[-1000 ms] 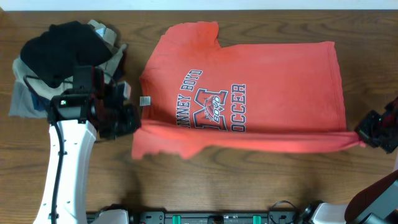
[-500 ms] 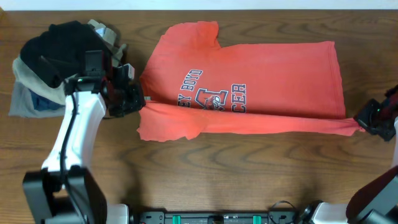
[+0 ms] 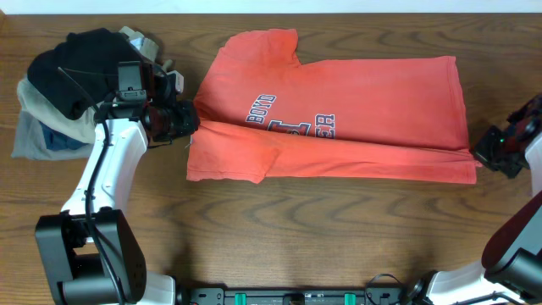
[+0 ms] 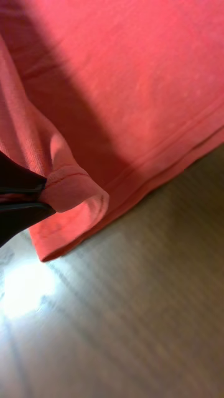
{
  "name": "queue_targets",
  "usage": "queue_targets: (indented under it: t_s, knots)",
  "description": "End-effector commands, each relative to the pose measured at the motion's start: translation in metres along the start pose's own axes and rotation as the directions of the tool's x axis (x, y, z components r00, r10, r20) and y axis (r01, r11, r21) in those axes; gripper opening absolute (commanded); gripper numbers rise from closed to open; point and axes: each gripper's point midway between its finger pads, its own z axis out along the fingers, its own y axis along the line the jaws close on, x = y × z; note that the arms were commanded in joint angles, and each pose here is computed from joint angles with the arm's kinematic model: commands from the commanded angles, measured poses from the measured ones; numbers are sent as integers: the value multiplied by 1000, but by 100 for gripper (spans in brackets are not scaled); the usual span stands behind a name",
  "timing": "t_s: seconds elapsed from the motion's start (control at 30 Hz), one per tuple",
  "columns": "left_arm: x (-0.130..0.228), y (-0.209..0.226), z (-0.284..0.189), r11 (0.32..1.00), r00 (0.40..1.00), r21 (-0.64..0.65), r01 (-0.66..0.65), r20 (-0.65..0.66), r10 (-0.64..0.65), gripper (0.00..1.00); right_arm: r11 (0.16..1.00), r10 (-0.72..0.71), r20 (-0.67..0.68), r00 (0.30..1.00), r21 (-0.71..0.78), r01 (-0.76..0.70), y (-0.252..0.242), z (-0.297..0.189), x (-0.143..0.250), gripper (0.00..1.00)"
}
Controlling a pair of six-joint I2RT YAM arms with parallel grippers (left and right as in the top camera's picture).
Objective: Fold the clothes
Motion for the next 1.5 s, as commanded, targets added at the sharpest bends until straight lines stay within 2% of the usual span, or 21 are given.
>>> queue_targets:
  t_s: [0.0,0.33,0.37,0.4,0.43,0.47,0.5,0.57,0.73,0.9,0.97,1.17,1.3,1.47]
  knots:
    - [3,9,12,1000,999,-15,22,-27,-23,6,999,-39,-1,999,-4,39,8,7,-1,1]
    - [5,22,40,999,998,-21,36,-58,-37,6,997,-59,101,993,-47,64,22,7,-25,3]
    - [4,22,41,999,998,-20,35,-55,-36,11,995,-60,111,992,-71,69,27,7,-28,5]
    - [2,22,41,999,998,-19,32,-48,-33,29,991,-63,127,990,-111,77,34,6,-32,14]
    - [1,22,41,999,999,-17,29,-41,-30,49,985,-65,142,988,-150,87,42,4,-35,27]
    - [-2,21,41,1000,999,-15,25,-32,-25,67,978,-67,153,986,-184,96,48,3,-38,45]
    - [-3,21,41,1000,999,-14,22,-25,-22,73,974,-69,161,985,-204,102,52,2,-39,52]
    - [-7,19,39,1000,1000,-12,15,-12,-15,78,967,-71,172,983,-229,110,57,0,-42,57]
    - [-13,7,26,1000,1000,2,-9,18,9,79,973,-68,130,989,-211,95,52,2,-32,52]
    - [10,-17,23,994,993,19,-107,-54,108,75,992,-56,27,998,-113,58,31,8,-7,31]
    - [24,-25,28,992,986,23,-126,-106,127,73,996,-52,8,999,-74,53,23,12,-1,27]
    - [53,-29,47,982,964,-20,-187,-197,179,70,998,-48,-22,999,-44,47,13,29,18,30]
    - [68,-28,59,981,954,-17,-195,-235,185,70,999,-27,-25,999,-43,26,9,41,28,42]
    - [77,-24,67,981,949,-19,-192,-259,181,70,998,27,22,999,-55,-26,9,51,25,39]
